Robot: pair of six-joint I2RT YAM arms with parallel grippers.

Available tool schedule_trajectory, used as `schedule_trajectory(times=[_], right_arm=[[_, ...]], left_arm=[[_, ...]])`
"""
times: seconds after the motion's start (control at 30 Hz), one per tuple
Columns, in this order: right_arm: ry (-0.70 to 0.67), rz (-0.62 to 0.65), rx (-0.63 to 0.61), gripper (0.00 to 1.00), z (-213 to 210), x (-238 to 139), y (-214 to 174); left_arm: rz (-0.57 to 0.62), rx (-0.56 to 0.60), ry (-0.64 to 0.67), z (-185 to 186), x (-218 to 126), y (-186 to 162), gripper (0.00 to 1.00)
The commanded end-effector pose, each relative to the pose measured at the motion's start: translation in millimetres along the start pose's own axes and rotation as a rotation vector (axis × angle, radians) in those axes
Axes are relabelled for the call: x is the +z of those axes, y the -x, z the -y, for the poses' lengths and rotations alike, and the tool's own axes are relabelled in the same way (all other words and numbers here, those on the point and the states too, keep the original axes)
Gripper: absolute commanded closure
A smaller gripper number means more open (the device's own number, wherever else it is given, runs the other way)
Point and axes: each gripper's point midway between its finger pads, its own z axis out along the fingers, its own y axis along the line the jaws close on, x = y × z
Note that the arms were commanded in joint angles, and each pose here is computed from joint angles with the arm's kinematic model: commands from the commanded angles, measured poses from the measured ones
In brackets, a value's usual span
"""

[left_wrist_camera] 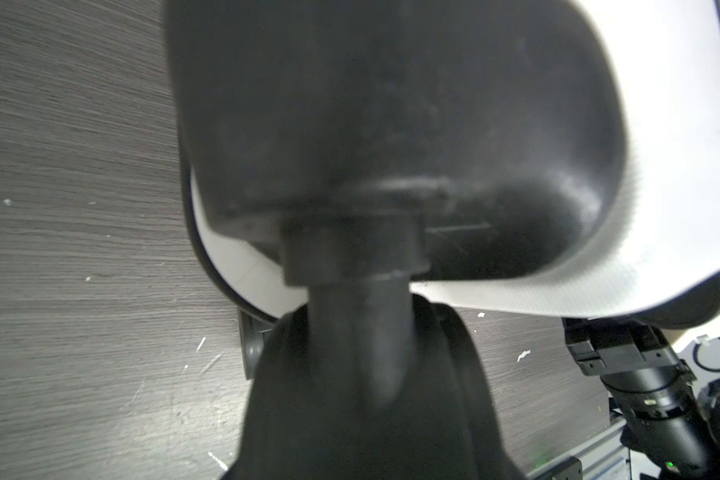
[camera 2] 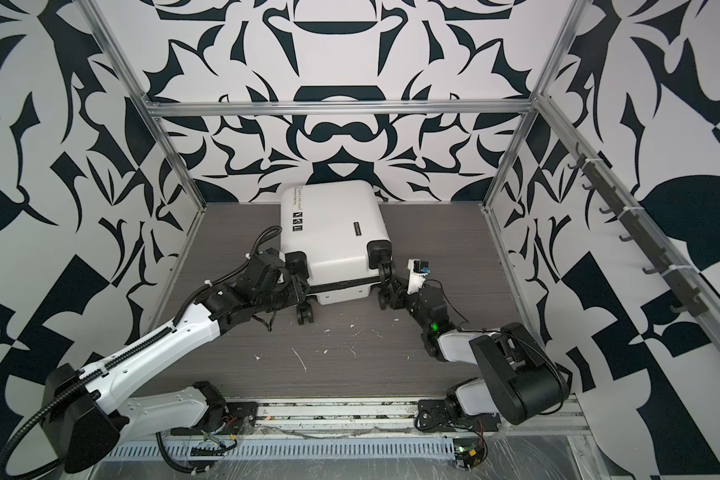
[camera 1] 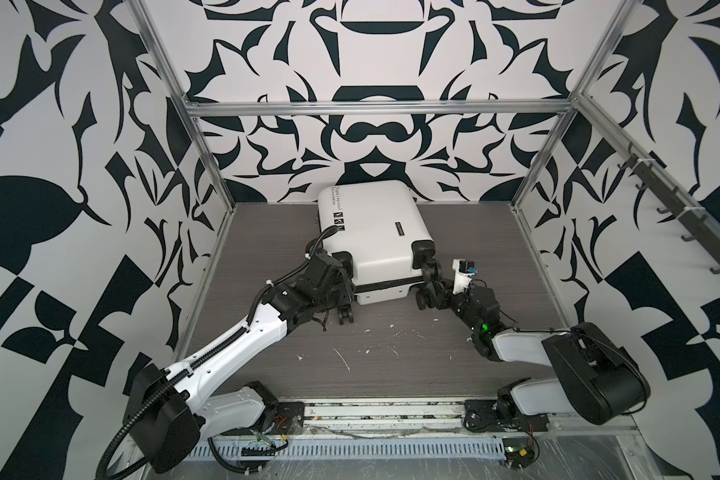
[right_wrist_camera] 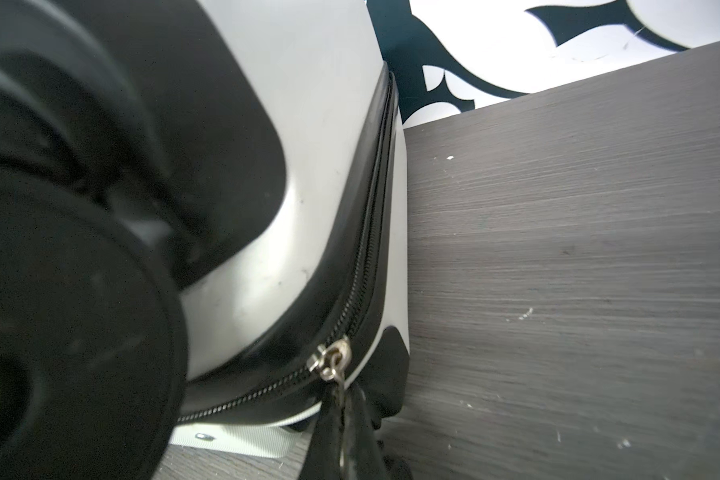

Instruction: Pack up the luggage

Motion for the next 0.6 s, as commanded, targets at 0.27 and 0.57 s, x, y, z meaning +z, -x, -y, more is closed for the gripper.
schedule_trajectory(times=[0.27, 0.57], right_arm=[[-0.078, -0.014, 0.012, 1.00, 28.6, 13.1, 22.8], [-0.141, -0.079, -0.043, 0.56, 31.7, -12.1, 16.5]], left_arm=[[0.071, 0.007, 0.114, -32.6, -22.1, 14.4, 1.00], [0.127, 0.010, 0.134, -32.1, -46.8, 35.1, 0.20]])
